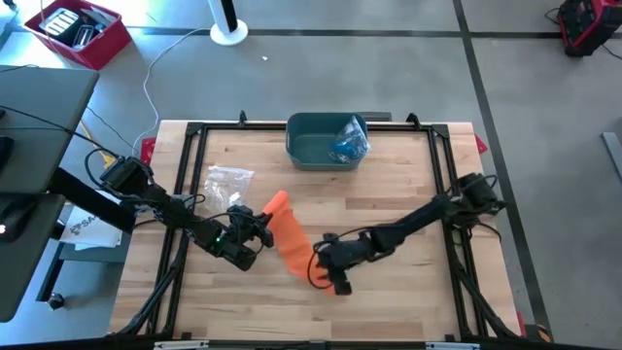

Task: Roll bandage
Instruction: Roll the orange bandage

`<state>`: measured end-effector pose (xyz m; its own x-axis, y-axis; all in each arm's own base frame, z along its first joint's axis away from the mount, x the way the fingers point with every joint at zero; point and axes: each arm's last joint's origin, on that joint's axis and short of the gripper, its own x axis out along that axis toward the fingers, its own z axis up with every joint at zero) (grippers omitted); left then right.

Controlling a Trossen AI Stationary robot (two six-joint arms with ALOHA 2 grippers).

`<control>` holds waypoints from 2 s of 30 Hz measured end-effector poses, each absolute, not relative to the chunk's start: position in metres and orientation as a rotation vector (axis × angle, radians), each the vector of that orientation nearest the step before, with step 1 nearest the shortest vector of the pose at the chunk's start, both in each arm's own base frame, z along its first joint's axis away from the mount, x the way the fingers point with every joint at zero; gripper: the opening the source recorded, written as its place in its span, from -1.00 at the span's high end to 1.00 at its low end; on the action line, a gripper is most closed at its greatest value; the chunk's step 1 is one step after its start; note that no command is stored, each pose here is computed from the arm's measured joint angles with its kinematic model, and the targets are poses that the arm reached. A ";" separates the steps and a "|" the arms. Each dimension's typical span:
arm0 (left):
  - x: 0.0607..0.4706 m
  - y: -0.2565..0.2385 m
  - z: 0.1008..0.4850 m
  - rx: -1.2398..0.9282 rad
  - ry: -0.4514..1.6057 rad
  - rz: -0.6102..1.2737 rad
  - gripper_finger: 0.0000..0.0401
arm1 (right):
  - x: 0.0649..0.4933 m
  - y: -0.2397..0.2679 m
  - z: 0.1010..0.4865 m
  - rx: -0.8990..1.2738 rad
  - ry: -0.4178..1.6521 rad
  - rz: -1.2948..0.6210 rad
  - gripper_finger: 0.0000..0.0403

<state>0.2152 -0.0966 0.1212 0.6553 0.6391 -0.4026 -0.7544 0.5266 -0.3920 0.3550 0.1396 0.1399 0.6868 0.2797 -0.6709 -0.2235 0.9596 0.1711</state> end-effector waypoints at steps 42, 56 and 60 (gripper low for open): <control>0.225 -0.080 0.152 -0.283 -0.007 1.054 0.95 | 0.243 0.229 0.180 -0.306 0.951 0.428 0.31; 0.291 -0.143 0.293 0.168 0.221 0.661 0.95 | 0.228 0.220 0.187 -0.197 0.997 0.148 0.31; 0.296 -0.163 0.338 0.136 0.119 0.405 0.95 | 0.211 0.222 0.204 -0.133 0.970 0.123 0.31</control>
<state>0.2962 -0.1634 0.3378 0.9124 0.3997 -0.0881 -0.3838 0.9103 0.1549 0.2111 0.2223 0.2037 0.5600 0.0444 -0.8273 -0.1634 0.9849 -0.0578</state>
